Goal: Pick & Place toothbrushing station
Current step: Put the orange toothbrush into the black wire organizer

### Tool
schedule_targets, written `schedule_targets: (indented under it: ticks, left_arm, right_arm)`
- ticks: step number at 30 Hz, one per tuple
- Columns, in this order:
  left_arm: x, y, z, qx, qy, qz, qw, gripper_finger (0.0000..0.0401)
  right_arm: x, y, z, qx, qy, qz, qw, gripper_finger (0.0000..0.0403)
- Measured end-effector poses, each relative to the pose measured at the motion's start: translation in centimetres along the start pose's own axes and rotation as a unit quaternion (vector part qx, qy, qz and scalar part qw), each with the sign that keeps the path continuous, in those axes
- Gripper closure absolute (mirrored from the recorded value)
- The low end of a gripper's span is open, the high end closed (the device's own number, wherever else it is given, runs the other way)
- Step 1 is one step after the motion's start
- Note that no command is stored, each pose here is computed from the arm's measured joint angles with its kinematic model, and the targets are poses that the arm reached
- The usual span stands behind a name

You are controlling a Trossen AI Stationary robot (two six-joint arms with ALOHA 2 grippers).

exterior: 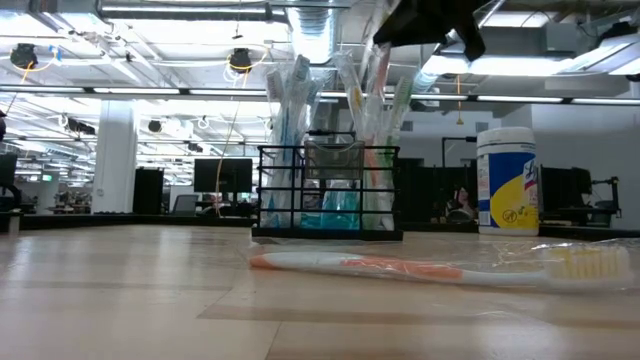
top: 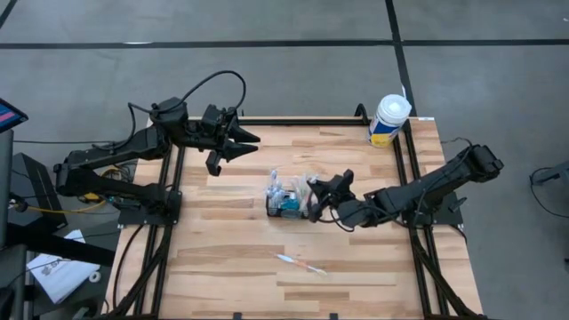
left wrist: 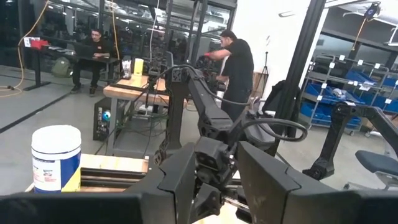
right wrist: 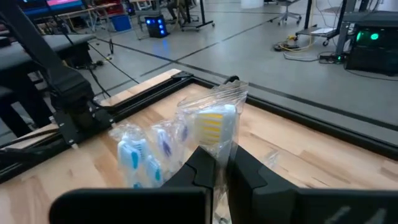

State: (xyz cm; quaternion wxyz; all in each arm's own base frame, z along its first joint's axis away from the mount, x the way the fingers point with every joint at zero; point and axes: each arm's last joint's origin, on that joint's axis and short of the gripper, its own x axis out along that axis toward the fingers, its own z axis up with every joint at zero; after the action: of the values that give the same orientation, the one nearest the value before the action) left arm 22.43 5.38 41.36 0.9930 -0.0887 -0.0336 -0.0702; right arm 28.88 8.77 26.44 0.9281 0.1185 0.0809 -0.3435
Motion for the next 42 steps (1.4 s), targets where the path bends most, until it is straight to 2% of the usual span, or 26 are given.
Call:
schedule_targets:
  ticks: [11,16,21,26,42]
  left_arm:
    - [0.0,0.0,0.0,0.002,0.000,0.000,1.000,0.0286]
    - [0.0,0.0,0.0,0.010,0.000,0.000,1.000,0.0286]
    - [0.0,0.0,0.0,0.013,0.000,0.000,1.000,0.0286]
    - [0.0,0.0,0.0,0.024,0.000,0.000,1.000,0.0286]
    - [0.0,0.0,0.0,0.040,0.000,0.000,0.999,0.0286]
  right_arm:
    - [0.9,-0.6,-0.3,-0.019,0.019,-0.011,1.000,0.0396]
    - [1.9,0.0,-1.8,-0.011,0.032,-0.005,0.999,0.0396]
    - [3.3,1.3,-4.9,-0.010,0.048,-0.001,0.999,0.0396]
    - [4.3,2.4,-6.4,0.023,0.042,0.020,0.999,0.0396]
    - [4.8,3.0,-7.9,0.023,0.062,0.045,0.997,0.0396]
